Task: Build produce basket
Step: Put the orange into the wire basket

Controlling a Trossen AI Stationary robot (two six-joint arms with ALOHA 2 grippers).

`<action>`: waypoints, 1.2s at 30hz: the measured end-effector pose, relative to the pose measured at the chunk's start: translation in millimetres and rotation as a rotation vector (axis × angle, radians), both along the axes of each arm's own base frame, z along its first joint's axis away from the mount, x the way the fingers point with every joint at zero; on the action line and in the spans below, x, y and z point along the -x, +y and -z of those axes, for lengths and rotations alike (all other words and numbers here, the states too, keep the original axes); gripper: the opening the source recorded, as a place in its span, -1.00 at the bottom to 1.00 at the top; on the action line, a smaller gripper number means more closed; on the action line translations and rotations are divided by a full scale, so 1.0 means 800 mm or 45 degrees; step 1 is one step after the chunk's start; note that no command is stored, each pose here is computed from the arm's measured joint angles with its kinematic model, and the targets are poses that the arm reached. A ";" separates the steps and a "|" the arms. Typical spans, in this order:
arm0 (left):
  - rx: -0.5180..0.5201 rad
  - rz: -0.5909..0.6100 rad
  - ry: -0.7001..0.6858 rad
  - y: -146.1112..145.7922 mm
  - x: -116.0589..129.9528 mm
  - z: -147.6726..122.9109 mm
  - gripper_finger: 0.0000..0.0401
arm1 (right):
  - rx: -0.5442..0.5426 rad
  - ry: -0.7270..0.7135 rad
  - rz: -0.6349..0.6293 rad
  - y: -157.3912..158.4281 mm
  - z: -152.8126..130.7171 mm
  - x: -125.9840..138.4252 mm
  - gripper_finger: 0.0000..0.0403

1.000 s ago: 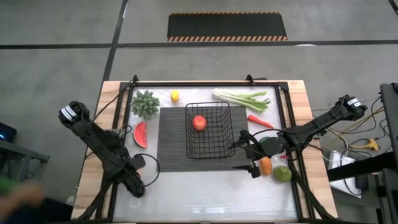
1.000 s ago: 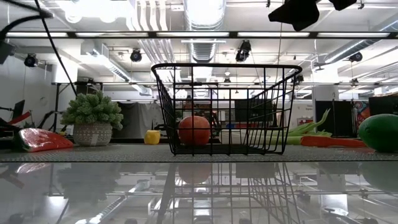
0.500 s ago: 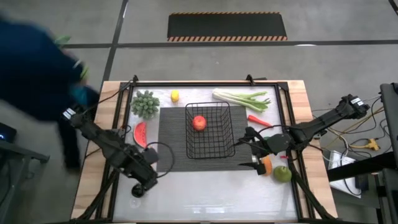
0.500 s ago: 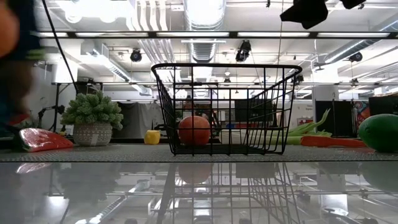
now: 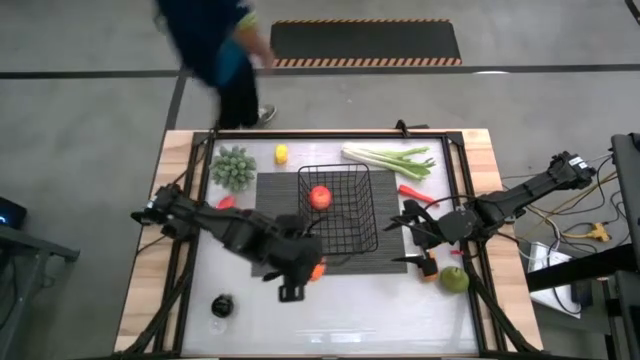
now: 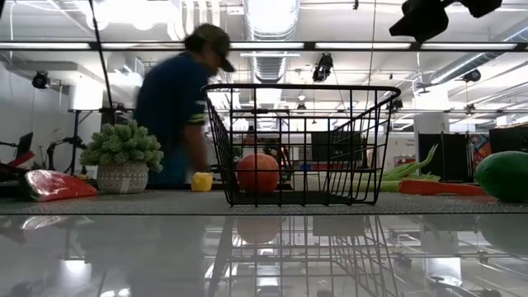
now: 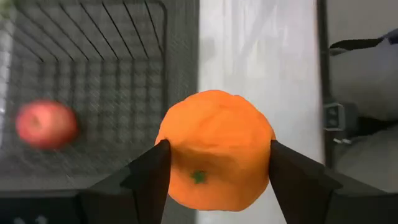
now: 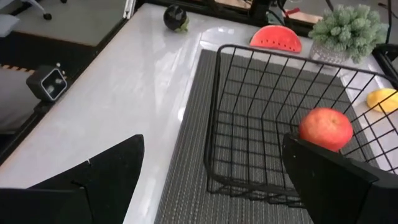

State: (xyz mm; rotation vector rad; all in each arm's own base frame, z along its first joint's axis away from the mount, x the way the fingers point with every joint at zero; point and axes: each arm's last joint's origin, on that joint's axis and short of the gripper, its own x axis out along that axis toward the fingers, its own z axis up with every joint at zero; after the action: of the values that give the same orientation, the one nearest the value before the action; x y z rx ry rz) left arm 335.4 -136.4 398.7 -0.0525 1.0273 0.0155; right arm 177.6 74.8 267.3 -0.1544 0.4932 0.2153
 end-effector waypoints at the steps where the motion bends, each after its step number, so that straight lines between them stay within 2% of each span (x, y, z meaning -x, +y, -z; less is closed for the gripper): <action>1: -0.023 0.018 -0.007 0.006 -0.008 0.000 0.10 | -0.001 0.004 -0.004 0.000 0.003 0.001 0.81; 7: -0.116 0.026 -0.030 0.054 -0.051 0.014 0.10 | -0.037 -0.024 0.003 -0.006 0.016 0.014 0.81; 13: -0.165 0.010 0.032 0.101 -0.081 0.039 0.10 | -0.070 -0.079 0.001 -0.014 0.024 0.034 0.81; 20: -0.200 -0.027 0.135 0.144 -0.117 0.085 0.10 | -0.074 -0.212 -0.024 -0.023 0.021 0.052 0.81; 28: -0.212 -0.029 0.309 0.170 -0.146 0.148 0.10 | -0.048 -0.234 -0.039 -0.025 0.021 0.056 0.81; 36: -0.217 -0.051 0.421 0.179 -0.154 0.179 0.10 | -0.041 -0.227 -0.041 -0.025 0.022 0.056 0.81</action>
State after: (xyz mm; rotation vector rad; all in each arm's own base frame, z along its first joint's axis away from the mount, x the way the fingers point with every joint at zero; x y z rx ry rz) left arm 458.4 6.9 255.6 0.0877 1.3514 0.1519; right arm 132.5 55.1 249.8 -0.1486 0.3098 0.2382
